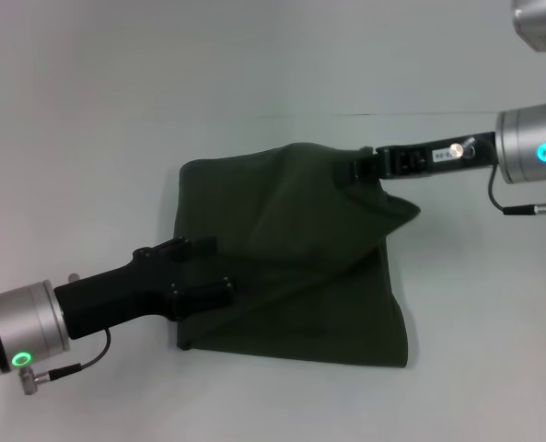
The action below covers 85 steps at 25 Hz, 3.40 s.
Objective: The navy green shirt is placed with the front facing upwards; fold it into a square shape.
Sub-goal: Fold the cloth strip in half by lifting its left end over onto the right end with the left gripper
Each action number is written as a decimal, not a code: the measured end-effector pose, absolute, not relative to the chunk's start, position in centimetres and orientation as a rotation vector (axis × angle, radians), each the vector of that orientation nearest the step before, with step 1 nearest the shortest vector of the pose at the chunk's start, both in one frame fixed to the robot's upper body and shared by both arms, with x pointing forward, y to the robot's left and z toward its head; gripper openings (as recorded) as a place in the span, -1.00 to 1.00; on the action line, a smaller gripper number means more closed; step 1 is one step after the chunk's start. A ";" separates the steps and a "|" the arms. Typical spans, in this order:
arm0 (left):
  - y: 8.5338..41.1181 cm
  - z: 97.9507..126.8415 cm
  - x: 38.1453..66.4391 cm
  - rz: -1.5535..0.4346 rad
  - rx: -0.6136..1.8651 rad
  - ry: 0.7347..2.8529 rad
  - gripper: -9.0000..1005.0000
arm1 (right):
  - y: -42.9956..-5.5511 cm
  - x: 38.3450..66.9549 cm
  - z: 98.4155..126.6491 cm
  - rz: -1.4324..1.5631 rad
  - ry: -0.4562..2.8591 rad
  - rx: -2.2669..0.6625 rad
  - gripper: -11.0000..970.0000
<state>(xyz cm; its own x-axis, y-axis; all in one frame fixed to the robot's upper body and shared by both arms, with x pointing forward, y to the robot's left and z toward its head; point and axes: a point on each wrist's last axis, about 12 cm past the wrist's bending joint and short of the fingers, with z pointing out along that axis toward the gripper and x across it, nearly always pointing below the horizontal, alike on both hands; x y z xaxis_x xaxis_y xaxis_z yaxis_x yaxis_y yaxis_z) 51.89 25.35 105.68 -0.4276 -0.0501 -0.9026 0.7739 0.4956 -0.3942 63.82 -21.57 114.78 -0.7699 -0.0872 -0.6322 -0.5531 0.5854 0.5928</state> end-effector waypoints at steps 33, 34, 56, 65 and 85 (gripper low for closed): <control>25.5 105.7 51.9 -1.066 0.596 1.776 0.83 | -26.1 58.3 114.3 1.447 2.265 -0.444 -0.72; 25.5 105.7 51.9 -1.067 0.597 1.777 0.83 | -26.3 58.2 114.1 1.440 2.269 -0.435 -0.72; 24.5 105.9 52.5 -1.082 0.632 1.764 0.83 | -28.7 57.0 109.0 1.273 2.413 -0.204 -0.11; 24.4 105.8 52.8 -1.058 0.626 1.776 0.83 | -29.7 57.1 108.5 1.246 2.397 -0.090 0.52; 24.2 106.1 53.4 -1.043 0.634 1.775 0.83 | -31.2 56.1 108.7 1.374 2.381 0.061 0.80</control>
